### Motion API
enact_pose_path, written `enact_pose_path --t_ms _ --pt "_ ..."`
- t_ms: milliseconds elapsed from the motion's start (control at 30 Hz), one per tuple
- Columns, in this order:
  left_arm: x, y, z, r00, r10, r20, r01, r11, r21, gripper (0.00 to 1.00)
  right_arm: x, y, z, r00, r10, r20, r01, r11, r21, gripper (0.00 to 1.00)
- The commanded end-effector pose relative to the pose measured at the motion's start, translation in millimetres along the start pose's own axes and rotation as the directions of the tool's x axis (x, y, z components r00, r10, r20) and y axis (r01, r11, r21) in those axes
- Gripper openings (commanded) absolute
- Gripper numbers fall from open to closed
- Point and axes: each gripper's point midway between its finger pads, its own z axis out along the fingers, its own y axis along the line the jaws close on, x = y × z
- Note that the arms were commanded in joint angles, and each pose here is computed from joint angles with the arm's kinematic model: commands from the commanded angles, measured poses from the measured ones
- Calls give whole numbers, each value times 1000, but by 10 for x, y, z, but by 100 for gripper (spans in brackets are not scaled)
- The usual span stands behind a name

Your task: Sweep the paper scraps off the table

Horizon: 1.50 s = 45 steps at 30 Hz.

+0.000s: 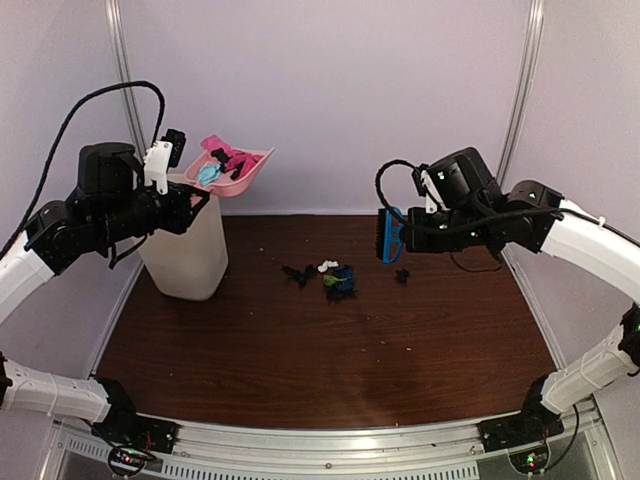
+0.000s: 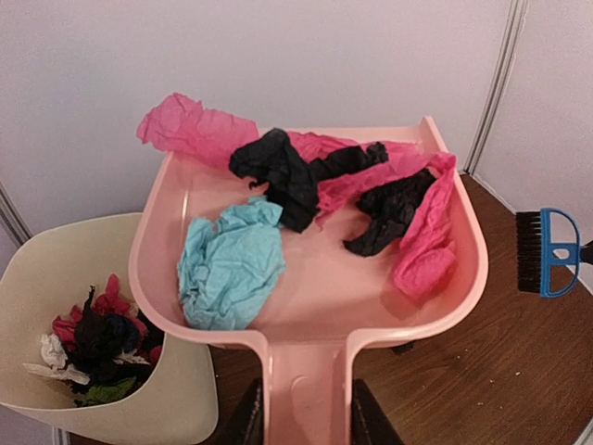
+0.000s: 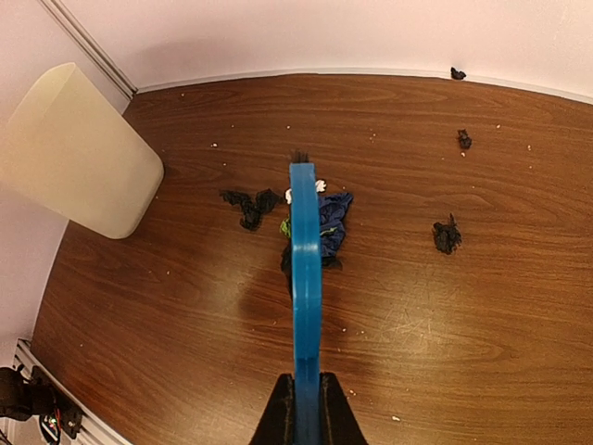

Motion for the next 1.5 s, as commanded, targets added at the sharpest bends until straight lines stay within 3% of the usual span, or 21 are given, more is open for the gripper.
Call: enact_pose_path --t_ms 0,333,633,933,1100,1467 --pt "-199 74 -41 995 -95 35 94 995 36 0 -61 -4 -82 999 32 29 -31 999 -24 0" --pt "-275 515 21 946 -321 45 319 947 46 0 -16 17 -50 1000 26 10 -25 999 -31 0" --pt "-375 809 162 850 -525 38 524 851 29 0 -32 15 -83 999 28 17 -28 999 -36 0" --pt "-562 887 142 671 -738 71 734 675 72 0 4 -42 -144 999 43 19 -42 999 -32 0" --pt "-688 939 89 583 -806 102 800 591 100 0 29 -73 -179 998 58 19 -57 998 -31 0" --pt "-737 1026 103 348 -936 57 921 353 167 0 110 -140 -225 994 107 24 -106 994 -40 0"
